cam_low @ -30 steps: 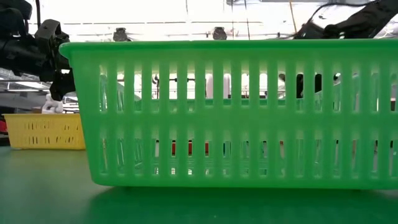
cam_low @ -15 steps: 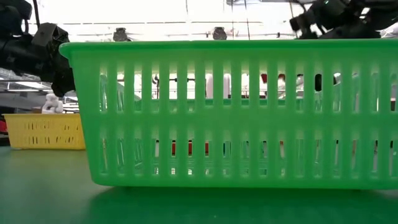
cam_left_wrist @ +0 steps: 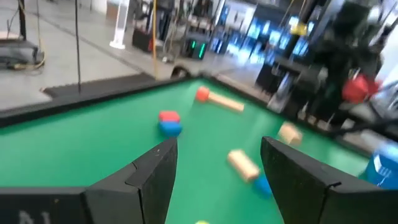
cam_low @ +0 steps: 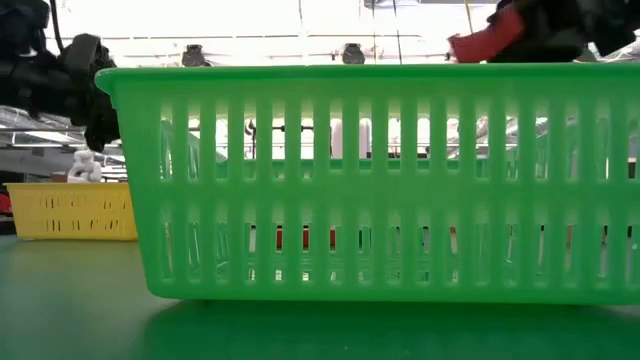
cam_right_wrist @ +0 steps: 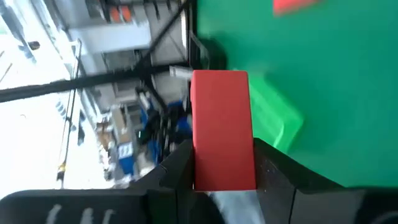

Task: Sort & place blocks by color
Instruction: Put the red arch block into the blue bin

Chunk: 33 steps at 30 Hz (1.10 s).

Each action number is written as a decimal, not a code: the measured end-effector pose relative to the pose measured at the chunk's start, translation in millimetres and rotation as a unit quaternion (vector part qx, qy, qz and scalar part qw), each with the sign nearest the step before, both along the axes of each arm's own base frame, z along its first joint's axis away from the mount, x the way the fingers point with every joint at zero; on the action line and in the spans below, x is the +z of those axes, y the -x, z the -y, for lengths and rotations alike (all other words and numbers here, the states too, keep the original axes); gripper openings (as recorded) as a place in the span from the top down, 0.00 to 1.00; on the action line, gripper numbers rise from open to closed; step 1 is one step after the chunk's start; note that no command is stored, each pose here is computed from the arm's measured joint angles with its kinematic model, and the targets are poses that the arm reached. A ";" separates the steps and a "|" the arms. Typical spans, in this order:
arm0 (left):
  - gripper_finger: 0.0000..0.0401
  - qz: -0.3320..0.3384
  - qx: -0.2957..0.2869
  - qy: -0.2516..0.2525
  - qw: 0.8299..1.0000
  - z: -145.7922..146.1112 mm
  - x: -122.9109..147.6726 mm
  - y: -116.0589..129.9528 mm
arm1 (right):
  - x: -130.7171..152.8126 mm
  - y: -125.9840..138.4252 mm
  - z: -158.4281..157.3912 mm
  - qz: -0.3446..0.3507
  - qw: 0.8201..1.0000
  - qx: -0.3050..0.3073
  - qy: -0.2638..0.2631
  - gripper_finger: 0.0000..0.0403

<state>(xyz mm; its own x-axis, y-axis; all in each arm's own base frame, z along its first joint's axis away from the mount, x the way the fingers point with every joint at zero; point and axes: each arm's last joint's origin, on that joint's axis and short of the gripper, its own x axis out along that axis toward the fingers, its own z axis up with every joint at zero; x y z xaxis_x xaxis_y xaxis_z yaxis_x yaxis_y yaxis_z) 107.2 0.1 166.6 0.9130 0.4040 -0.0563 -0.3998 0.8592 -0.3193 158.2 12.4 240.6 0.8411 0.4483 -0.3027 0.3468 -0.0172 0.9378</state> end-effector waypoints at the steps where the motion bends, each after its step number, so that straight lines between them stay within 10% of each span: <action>1: 0.42 0.010 0.001 -0.001 1.000 -0.3 2.2 -0.1 | 0.1 0.5 -5.6 -0.008 1.000 0.012 -0.015 0.71; 16: 0.42 0.108 0.019 -0.006 0.994 -3.6 22.3 1.2 | -15.4 14.8 -81.1 -0.234 0.936 0.195 -0.177 0.71; 21: 0.42 0.100 0.019 -0.020 0.995 -3.6 22.1 1.2 | -27.5 15.1 -96.3 -0.307 0.902 0.245 -0.182 0.71; 33: 0.42 0.106 0.083 0.001 0.991 -6.9 21.8 3.0 | -56.9 2.3 -108.2 -0.383 0.882 0.226 -0.155 0.71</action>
